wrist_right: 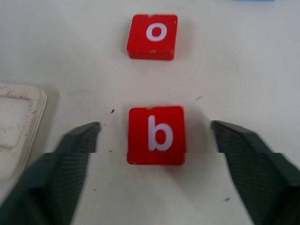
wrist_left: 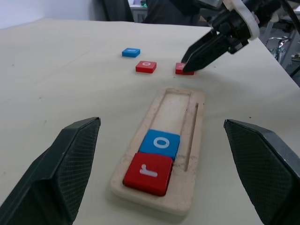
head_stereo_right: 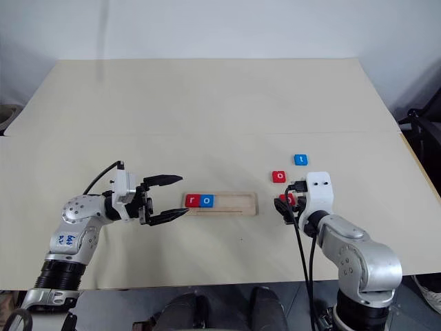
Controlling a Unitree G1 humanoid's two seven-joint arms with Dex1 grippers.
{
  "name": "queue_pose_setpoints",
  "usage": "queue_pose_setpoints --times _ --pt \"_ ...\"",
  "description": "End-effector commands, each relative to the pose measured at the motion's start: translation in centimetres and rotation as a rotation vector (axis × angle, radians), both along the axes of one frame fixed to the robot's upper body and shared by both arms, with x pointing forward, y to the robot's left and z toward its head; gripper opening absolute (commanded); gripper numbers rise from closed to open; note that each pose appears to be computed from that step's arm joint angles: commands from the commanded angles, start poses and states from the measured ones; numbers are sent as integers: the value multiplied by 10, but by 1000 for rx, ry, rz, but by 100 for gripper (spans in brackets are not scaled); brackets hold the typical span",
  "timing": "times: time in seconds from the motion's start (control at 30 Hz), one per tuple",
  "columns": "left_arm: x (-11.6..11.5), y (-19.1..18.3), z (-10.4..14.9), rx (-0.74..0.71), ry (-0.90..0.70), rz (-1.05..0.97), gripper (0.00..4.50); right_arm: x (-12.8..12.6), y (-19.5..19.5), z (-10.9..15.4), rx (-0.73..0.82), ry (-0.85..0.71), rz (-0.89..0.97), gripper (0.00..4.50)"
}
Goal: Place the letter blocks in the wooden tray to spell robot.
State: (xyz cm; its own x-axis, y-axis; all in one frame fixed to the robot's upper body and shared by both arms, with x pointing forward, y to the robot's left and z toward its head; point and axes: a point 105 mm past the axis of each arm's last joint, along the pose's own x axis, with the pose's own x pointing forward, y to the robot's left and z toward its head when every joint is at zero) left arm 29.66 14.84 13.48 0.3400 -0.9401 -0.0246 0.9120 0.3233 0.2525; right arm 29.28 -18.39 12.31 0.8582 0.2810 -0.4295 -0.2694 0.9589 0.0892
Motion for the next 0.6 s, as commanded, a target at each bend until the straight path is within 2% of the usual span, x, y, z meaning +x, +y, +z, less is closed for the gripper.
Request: queue_pose_setpoints --times 0.03,0.2,0.37,0.47,0.6 --pt "-3 4 11 4 -57 19 450 -4 -5 23 -21 -79 231 444" --pt "-7 7 14 11 -71 21 450 -12 -22 31 -115 -157 568 444" --pt "-12 8 16 25 -83 12 450 -13 -47 17 -310 -190 900 444" --pt "-14 7 16 28 -85 11 450 0 -57 8 -374 -172 972 444" --pt "-20 3 15 25 -80 2 450 23 -49 5 -380 -186 1037 444"
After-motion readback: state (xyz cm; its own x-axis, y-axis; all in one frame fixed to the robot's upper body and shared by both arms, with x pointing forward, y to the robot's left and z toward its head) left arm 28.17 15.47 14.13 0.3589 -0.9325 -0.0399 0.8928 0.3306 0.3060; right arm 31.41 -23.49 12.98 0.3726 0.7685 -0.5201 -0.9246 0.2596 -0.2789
